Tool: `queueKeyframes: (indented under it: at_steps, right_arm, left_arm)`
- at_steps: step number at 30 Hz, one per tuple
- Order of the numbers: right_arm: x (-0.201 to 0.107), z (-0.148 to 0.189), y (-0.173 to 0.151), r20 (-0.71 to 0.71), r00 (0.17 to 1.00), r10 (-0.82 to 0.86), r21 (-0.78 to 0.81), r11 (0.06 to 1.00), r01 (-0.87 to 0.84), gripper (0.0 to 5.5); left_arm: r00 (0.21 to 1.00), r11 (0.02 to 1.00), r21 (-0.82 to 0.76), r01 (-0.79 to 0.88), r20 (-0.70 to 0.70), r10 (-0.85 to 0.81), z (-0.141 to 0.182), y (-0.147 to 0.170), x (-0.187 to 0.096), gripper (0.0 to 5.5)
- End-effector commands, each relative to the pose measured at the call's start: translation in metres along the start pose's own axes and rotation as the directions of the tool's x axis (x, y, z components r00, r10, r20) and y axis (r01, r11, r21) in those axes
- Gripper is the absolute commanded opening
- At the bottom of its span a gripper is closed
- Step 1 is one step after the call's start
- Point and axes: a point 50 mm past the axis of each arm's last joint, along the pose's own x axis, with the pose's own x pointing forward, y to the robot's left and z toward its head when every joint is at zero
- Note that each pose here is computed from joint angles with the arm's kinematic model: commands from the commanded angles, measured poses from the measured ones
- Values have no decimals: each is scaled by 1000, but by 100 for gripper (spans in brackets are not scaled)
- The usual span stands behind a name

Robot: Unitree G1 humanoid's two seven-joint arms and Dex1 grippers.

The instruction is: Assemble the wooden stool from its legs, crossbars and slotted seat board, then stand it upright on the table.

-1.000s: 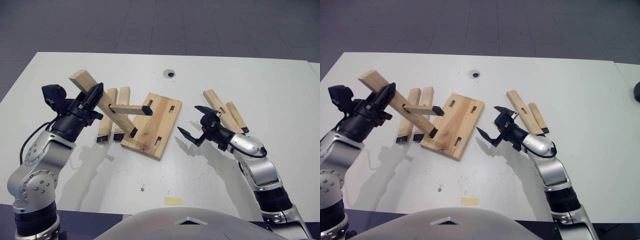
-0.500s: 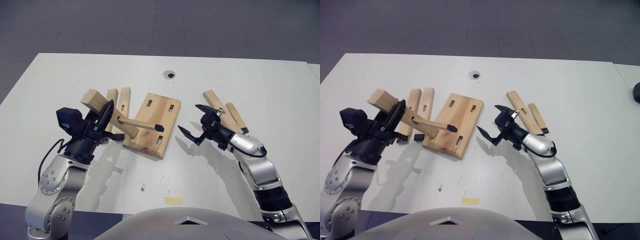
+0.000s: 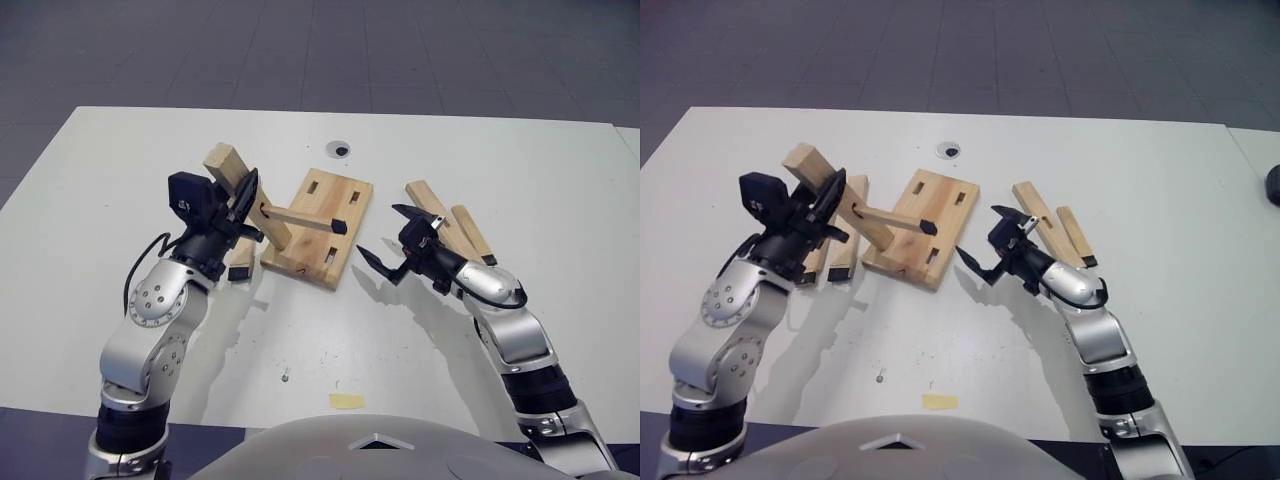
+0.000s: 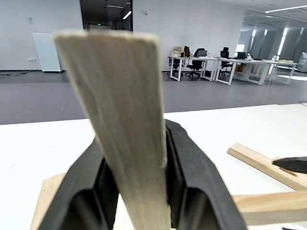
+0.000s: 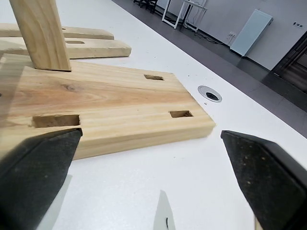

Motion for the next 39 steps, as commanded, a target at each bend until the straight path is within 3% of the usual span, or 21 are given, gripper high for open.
queueKeyframes:
  at_steps: [1, 5, 6, 13, 23, 27, 30, 32, 34, 36, 39]
  right_arm:
    - [4, 3, -6, 13, 1000, -12, -8, 1000, 12, 540]
    - [7, 3, -4, 22, 999, -25, 3, 1000, 25, 540]
    - [7, 3, -3, 23, 999, -25, 4, 1000, 25, 540]
    - [6, -1, 0, 19, 999, -43, 22, 999, 43, 540]
    - [7, -3, 2, 11, 999, -48, 30, 998, 48, 540]
    - [6, -4, 1, 8, 999, -49, 34, 998, 48, 540]
    - [0, -9, 0, -13, 999, -52, 39, 998, 52, 540]
    - [-3, -10, -1, -24, 999, -48, 35, 998, 48, 540]
    - [-4, -11, -2, -27, 999, -47, 35, 998, 47, 540]
    - [-4, -11, -1, -29, 998, -47, 40, 998, 49, 540]
    - [-3, -13, 5, -32, 998, -55, 56, 997, 57, 540]
  left_arm:
    - [975, 996, 15, -93, -200, 94, -35, -1, 6, 109]
    - [988, 1000, 5, -3, -157, 4, -22, -20, 19, 108]
    - [988, 1000, 2, 21, -151, -21, -19, -23, 21, 145]
    - [986, 995, -18, 99, -133, -100, 3, -27, 23, 244]
    - [939, 927, -160, 340, -2, -344, 40, -41, 21, 416]
    - [966, 958, -119, 260, 34, -257, 57, -16, 20, 478]
    - [974, 972, -174, 159, 187, -126, 92, 20, 15, 539]
    - [963, 970, -218, 108, 264, -48, 113, 44, 9, 539]
    - [982, 981, -192, 10, 187, 27, 108, 64, 4, 539]
    - [994, 990, -98, -102, -55, 97, 68, 79, 2, 539]
    - [914, 983, 10, -181, -367, 172, -8, 96, -6, 539]
